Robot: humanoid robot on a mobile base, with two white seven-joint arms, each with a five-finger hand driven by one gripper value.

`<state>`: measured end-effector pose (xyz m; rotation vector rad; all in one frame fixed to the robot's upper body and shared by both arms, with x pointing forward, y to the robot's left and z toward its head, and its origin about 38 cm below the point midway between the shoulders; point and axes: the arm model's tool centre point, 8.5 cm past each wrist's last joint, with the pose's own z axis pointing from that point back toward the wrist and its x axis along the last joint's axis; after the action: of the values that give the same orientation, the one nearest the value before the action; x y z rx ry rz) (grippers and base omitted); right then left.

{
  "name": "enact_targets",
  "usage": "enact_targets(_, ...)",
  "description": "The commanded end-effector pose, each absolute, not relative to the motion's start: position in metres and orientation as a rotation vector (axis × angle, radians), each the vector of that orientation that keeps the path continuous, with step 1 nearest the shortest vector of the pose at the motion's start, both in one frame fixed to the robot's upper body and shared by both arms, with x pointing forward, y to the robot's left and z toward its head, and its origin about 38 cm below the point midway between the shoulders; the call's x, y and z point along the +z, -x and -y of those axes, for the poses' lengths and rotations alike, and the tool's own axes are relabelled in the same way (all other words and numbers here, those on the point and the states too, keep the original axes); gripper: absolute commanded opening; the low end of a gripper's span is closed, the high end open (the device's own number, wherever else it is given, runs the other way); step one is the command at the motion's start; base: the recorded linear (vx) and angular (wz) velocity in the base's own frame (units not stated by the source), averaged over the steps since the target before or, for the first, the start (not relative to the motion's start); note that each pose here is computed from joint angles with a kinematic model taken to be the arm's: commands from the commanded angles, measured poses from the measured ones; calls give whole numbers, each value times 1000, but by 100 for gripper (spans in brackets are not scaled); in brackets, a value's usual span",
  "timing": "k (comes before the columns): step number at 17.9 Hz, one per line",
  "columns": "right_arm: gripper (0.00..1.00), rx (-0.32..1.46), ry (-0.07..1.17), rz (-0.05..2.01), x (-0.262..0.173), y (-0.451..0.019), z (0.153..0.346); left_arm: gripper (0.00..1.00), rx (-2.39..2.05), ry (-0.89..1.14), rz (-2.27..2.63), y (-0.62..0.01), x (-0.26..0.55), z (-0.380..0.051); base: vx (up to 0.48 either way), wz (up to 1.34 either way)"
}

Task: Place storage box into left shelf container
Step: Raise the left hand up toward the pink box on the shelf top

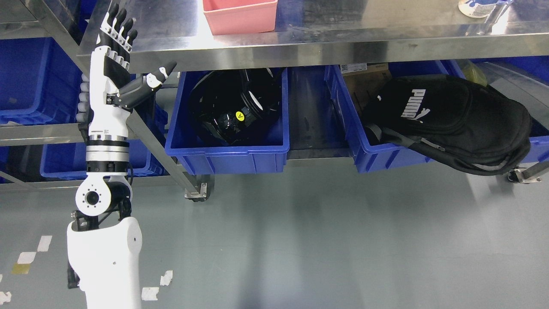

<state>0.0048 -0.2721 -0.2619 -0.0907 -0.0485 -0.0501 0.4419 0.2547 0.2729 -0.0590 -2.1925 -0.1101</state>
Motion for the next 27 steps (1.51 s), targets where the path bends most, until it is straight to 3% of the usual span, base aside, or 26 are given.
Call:
enact_targets(1,100,-70,108,73,-261,-13,284,100,-106,20,2208,-441,281,-268,0,0)
enact_targets(5,100,-70,110,73,-261,-13,284,100,-148,13,2267,-446,308,-271,0,0)
enact_targets(11,100,-70,110,73,-261,-13,284,99,-778,-121,2117,-463,397,-330,0,0)
enact_targets(14,100,-70,108,76,-261,-14,284,98,-963,-280,1977,-471,421,-352,0,0)
enact_targets(20,100,-70,110,73,-261,-13,284,95,-1398,-355,1643,-515,421,-284,0,0)
enact_targets(27,100,-70,110,75,-261,-14,284,96,-1545,-241,1420,-550,379,-228,0,0)
